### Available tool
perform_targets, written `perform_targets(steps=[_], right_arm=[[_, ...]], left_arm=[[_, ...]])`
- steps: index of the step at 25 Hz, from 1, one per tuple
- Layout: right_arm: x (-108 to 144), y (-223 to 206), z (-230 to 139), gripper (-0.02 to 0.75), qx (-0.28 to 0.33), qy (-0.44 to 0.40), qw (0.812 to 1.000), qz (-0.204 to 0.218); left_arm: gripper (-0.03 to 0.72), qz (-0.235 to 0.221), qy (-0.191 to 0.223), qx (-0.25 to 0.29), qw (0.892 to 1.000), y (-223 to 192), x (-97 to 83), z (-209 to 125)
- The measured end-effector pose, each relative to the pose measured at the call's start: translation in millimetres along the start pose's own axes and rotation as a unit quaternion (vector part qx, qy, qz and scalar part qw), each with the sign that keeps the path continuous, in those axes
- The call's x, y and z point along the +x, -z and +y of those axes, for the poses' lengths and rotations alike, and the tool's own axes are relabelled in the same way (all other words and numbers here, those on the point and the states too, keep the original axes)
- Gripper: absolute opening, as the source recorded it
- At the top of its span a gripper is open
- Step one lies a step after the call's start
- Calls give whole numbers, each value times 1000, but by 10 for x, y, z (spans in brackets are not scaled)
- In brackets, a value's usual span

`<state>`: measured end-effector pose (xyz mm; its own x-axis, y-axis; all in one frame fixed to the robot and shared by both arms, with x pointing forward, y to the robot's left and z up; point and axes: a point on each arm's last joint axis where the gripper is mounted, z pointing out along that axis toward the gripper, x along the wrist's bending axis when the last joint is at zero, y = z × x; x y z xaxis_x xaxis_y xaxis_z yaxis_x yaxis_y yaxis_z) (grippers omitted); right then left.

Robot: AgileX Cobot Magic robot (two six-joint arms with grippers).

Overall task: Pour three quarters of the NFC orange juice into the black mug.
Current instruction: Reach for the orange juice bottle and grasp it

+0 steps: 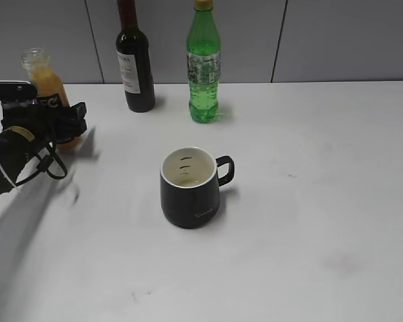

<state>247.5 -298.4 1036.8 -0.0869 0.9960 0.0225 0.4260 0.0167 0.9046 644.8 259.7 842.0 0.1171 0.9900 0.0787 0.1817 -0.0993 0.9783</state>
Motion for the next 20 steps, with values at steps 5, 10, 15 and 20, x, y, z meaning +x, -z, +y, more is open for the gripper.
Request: perform_targets(steps=[5,10,15,20], right_arm=[[0,0,0,585,0,0,1000,0],[0,0,0,585,0,0,1000,0],[0,0,0,585,0,0,1000,0],[0,0,0,585,0,0,1000,0]], left_arm=[[544,-4,-3,-7,1000,-35,-8,7],[465,-15,-11,-12,1000,-41,-29,3],[465,-27,-18,-14,999,-41,-52,5],[465,-43,-29,-14,999,-7,-78,40]])
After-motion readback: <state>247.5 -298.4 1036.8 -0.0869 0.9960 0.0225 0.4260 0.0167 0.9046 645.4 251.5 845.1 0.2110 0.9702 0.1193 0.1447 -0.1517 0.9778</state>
